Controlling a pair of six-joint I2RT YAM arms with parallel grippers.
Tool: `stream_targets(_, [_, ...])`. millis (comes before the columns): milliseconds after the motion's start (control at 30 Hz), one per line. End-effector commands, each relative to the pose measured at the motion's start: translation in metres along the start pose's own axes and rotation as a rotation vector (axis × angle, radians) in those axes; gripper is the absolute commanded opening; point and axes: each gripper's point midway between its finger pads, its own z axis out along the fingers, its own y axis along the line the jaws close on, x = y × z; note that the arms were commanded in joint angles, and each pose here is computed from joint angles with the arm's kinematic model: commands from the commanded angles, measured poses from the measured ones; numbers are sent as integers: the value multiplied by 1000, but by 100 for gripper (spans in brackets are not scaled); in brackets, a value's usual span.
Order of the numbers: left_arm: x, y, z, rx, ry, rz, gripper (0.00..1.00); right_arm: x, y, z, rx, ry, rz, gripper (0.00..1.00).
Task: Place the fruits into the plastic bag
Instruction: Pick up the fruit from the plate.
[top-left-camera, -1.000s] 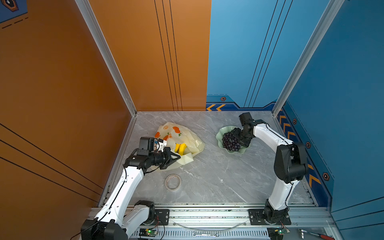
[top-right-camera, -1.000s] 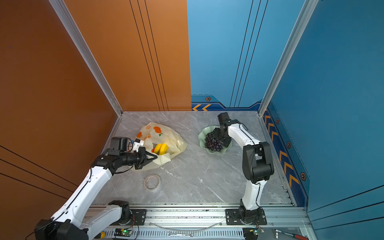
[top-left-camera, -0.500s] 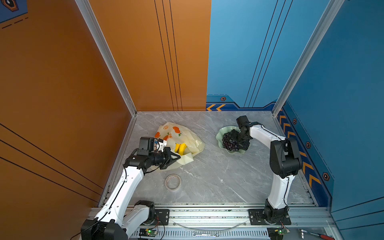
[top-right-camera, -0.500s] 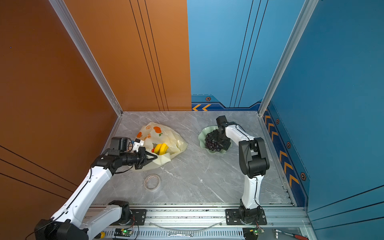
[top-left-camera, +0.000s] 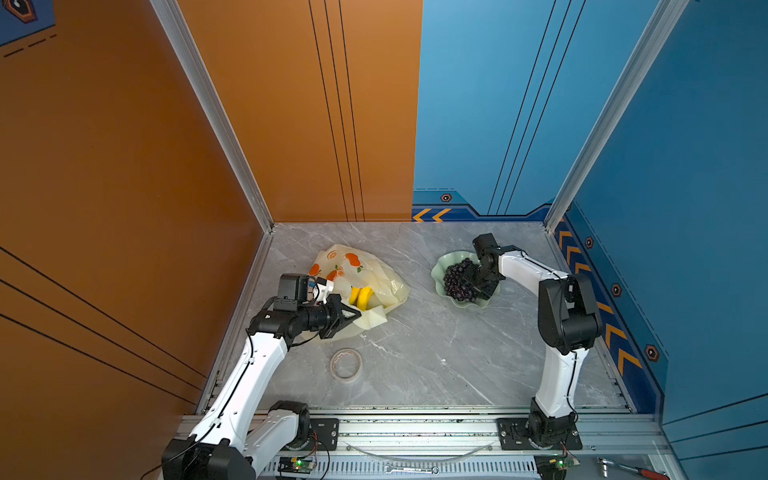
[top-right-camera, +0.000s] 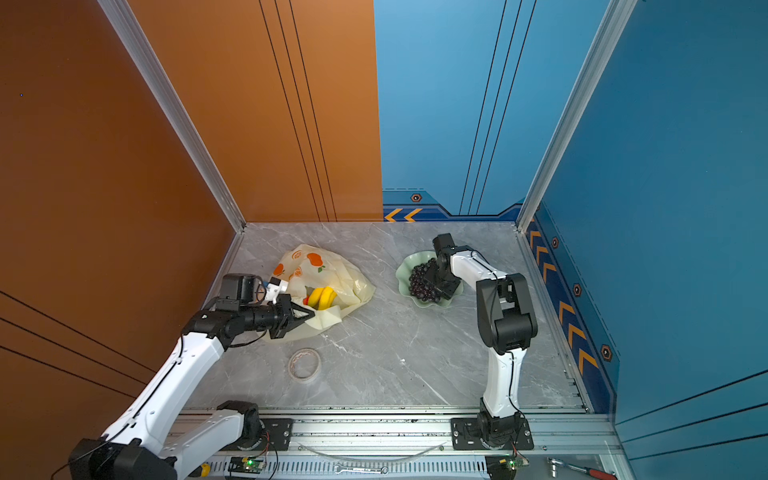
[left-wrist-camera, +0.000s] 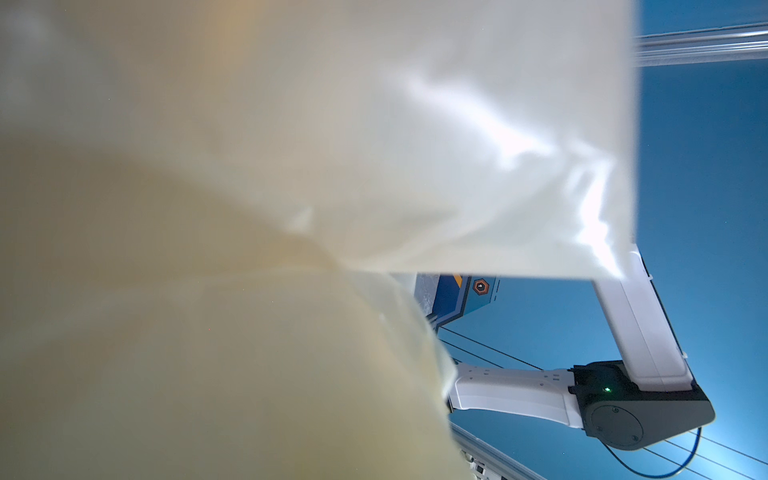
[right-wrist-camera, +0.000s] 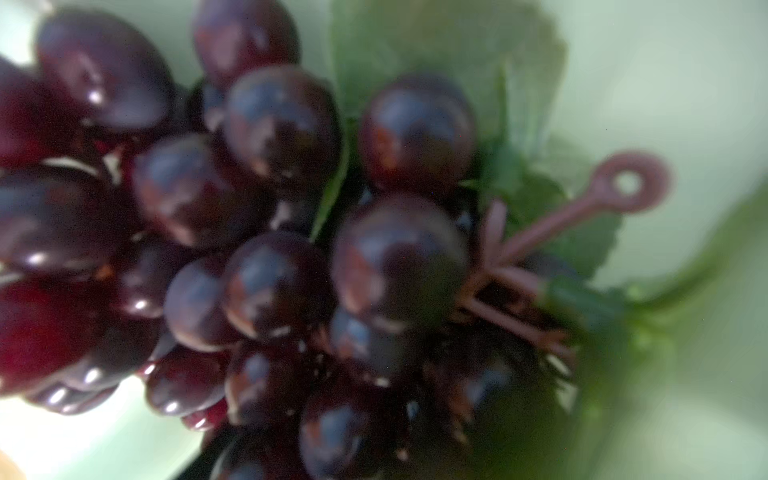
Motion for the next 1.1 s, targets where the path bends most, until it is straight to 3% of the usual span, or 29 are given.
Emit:
stream_targets(0, [-4,-11,-5,20,-17,35,0,-2,-3,0,-2,-8,8,57])
stream_targets(700, [-4,-12,-7,23,-29,34,0,-19,11,-36,-92,-86,6,43])
stream_targets(1067, [-3,-10,-8,22,-28,33,0,-17,10,-29,-95,-74,9,37])
